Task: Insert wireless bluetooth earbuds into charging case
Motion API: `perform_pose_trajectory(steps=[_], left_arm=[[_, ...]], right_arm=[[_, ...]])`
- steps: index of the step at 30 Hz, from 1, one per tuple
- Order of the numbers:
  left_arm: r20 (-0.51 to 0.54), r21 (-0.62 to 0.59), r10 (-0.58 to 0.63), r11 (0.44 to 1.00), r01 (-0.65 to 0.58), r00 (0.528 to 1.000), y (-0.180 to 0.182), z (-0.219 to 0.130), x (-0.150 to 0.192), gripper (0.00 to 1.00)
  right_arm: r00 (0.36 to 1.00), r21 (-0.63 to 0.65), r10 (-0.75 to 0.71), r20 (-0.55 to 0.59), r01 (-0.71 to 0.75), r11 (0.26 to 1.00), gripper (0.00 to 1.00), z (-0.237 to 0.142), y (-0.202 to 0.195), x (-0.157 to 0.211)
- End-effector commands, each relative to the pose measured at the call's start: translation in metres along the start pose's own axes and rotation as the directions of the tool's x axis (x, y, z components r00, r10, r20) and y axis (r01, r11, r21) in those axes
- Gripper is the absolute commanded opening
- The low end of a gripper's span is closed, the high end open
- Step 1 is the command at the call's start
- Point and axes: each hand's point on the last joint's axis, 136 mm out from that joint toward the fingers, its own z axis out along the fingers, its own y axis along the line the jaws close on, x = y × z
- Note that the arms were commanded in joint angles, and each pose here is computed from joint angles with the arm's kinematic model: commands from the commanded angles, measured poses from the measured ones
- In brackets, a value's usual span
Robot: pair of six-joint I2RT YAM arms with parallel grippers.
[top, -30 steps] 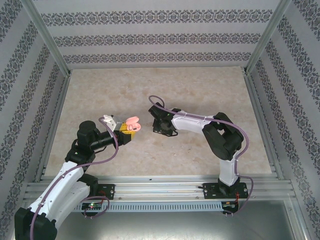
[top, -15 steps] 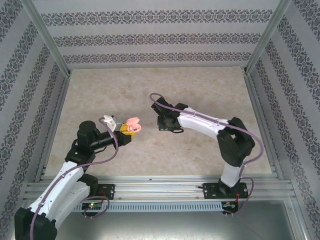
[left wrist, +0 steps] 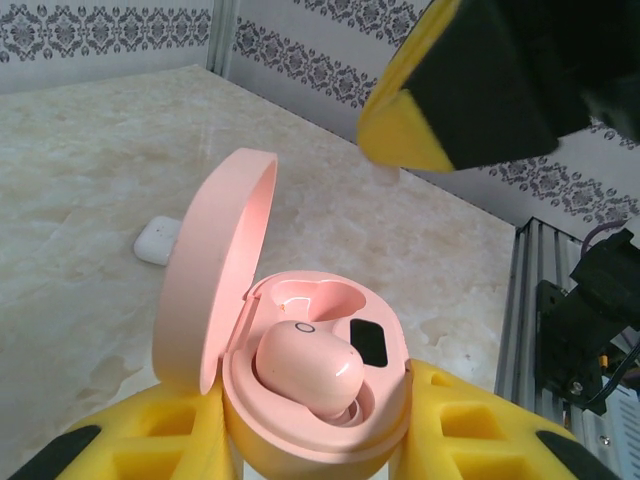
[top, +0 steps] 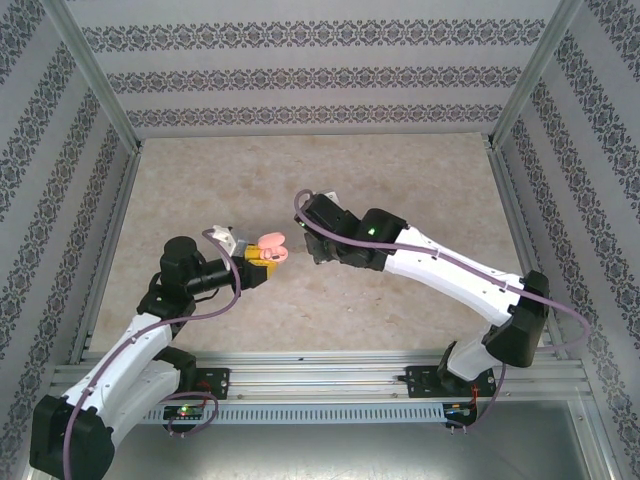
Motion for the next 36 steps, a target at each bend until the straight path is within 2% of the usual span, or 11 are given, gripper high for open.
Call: perform_pose_trajectory(steps=[1, 7, 14, 28, 36], left_arm=[[0.061, 0.048, 0.041, 0.998, -0.044, 0.997, -0.013, 0.000, -0.021, 0.20], [0.064, 0.056, 0.036, 0.998, -0.039, 0.997, -0.015, 0.001, -0.021, 0.20], [0.060, 0.080, 0.035, 0.996, -0.039, 0.998, -0.020, 0.002, -0.022, 0.20], [0.061, 0.084, 0.038, 0.996, -0.043, 0.997, -0.023, -0.001, -0.021, 0.20], [0.061, 0.091, 0.034, 0.995, -0.040, 0.998, -0.025, -0.001, -0.020, 0.20]], right_arm=[[0.997, 0.000, -0.069, 0.038, 0.069, 0.998, 0.17, -0.022, 0.009, -0.005], [0.981, -0.036, -0.173, 0.092, 0.177, 0.984, 0.17, -0.037, 0.047, -0.019], [0.966, -0.077, -0.245, 0.082, 0.251, 0.965, 0.17, -0.028, 0.075, -0.025], [0.951, -0.052, -0.307, -0.021, 0.306, 0.951, 0.18, -0.004, 0.074, -0.007], [0.952, -0.039, -0.305, -0.018, 0.304, 0.952, 0.18, -0.002, 0.071, -0.010]])
